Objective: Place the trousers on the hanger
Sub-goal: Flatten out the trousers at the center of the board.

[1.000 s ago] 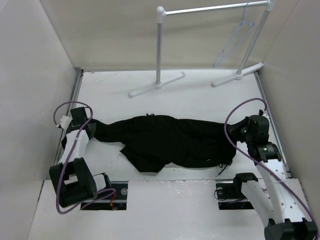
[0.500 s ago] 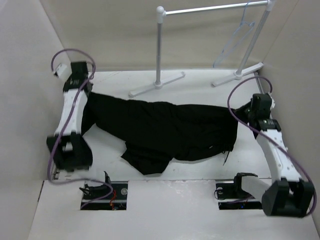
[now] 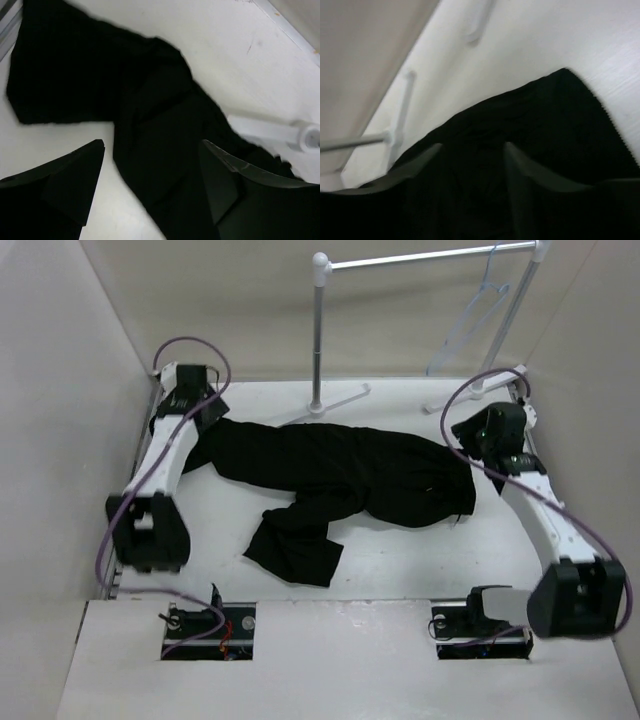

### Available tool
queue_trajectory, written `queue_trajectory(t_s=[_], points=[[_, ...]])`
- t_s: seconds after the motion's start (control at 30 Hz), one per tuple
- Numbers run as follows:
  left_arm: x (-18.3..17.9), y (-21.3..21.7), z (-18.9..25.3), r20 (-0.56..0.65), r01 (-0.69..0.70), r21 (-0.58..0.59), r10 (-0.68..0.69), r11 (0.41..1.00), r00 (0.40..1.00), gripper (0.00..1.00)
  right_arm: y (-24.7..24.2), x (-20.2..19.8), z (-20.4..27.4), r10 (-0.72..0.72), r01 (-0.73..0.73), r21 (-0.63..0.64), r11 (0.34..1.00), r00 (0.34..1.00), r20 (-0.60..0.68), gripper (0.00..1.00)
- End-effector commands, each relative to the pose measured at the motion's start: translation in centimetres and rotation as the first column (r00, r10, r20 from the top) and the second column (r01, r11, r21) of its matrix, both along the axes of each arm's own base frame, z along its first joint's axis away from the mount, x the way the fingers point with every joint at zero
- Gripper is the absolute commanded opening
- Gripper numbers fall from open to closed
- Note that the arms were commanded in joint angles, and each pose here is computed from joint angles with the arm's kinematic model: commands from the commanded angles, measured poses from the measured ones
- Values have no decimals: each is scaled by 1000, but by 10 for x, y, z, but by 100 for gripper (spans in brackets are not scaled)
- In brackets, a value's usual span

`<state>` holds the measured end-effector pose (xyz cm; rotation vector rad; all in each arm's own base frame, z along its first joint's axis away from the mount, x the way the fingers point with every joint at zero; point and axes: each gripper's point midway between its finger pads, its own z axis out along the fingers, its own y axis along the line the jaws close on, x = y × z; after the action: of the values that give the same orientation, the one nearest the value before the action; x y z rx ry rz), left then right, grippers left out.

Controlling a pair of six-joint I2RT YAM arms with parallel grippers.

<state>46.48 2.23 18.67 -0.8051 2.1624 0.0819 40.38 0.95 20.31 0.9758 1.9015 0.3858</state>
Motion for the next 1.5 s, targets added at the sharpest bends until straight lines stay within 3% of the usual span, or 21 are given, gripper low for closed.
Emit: queue_trajectory(t_s=[0.0,0.07,0.1,0.2,0.3,0.4,0.53,0.63,0.8,0.9,0.97,1.03,1.07,1.23,1.47], points=[[-60,21,16,95,-102,-68,108,992,990,70,37,-31,22,95,-94,-14,995,990,101,37],[-93,36,-15,57,-190,-119,198,975,978,62,64,-55,9,176,-176,-13,984,981,83,11],[-105,47,-29,41,-246,-147,255,958,966,57,74,-67,3,209,-209,-10,978,975,74,6],[-115,62,-54,19,-321,-266,338,909,941,55,97,-98,-12,300,-300,-9,954,953,44,6],[-101,70,-71,22,-348,-340,377,874,926,60,110,-122,-29,376,-376,-23,926,927,1,16],[-82,75,-89,12,-364,-377,397,852,918,62,101,-136,-48,360,-361,-18,932,932,-30,40],[-67,80,-118,-41,-419,-425,446,802,894,62,60,-133,-73,211,-210,22,978,972,-102,69],[-57,90,-125,-35,-445,-423,476,790,879,61,30,-124,-90,100,-92,55,994,983,-152,74],[-42,99,-134,-22,-457,-410,492,789,870,57,-6,-91,-99,-25,35,50,998,985,-174,73],[-31,103,-137,-29,-458,-408,490,790,871,32,-16,-76,-108,-62,71,36,997,975,-212,65],[-22,106,-129,-19,-454,-413,491,790,871,12,-21,-68,-122,-77,87,28,996,963,-259,42],[-13,111,-107,4,-452,-407,496,794,868,6,-29,-64,-132,-99,115,39,993,953,-286,14],[-8,114,-91,28,-445,-396,495,803,868,5,-34,-63,-131,-120,138,46,989,952,-282,8],[1,125,-46,87,-442,-336,494,832,865,5,-75,-58,-106,-262,269,3,963,942,-208,2],[-21,147,-82,-51,-533,-277,542,799,839,5,-106,-53,-86,-343,355,40,934,922,-178,2]])
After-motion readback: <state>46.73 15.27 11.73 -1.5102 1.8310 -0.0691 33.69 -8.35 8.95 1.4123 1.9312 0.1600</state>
